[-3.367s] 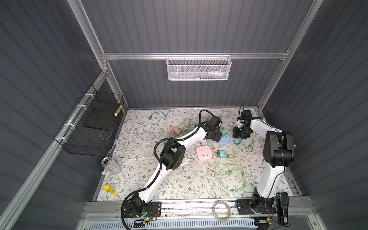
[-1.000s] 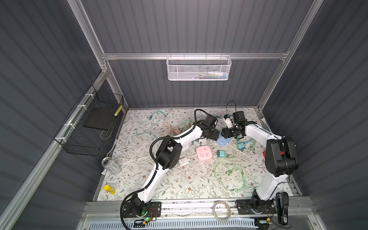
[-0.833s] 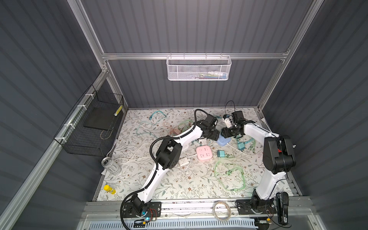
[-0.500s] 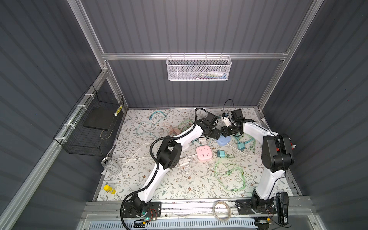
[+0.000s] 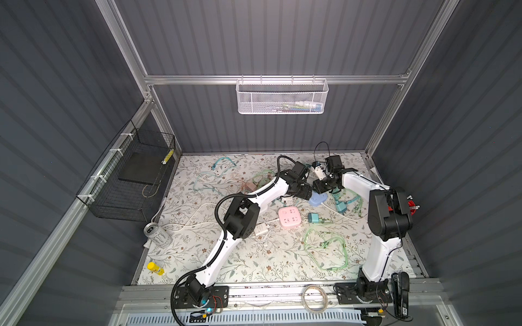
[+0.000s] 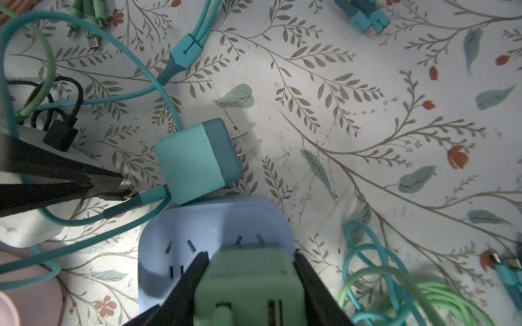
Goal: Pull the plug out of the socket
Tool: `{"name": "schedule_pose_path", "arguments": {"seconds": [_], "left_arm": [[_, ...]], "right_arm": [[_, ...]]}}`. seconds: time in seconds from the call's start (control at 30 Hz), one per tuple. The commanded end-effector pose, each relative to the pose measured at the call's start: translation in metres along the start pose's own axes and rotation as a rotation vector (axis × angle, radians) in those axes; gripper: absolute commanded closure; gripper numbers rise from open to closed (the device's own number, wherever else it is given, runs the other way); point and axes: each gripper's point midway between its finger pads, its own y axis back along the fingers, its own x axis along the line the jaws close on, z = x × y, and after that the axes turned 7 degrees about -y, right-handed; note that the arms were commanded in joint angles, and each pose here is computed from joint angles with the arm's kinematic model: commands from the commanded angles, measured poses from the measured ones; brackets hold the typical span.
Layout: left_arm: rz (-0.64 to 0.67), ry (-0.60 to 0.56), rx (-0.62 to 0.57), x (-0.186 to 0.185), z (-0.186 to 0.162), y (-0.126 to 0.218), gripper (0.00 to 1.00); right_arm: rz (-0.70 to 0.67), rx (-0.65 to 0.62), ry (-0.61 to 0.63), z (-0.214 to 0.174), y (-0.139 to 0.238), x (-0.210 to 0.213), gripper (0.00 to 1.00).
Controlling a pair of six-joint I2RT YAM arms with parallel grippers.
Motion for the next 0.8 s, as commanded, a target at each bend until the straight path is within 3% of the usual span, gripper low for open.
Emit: {"name": "schedule_pose_path", "arguments": {"seconds": [0.0,0.77], "left_arm": [[-0.002,0.030,0.037,0.005,-0.008,-0.009,0.20],[0.019,0.132,0.099,0.016,-0.026,-0.036,0.24]], "right_arm": [[0.004,0.005,0.013,0.000,0.001,0.003,0.60],[0.015,-0.091,0.036,0.005,0.017,0.013,0.72]]}}
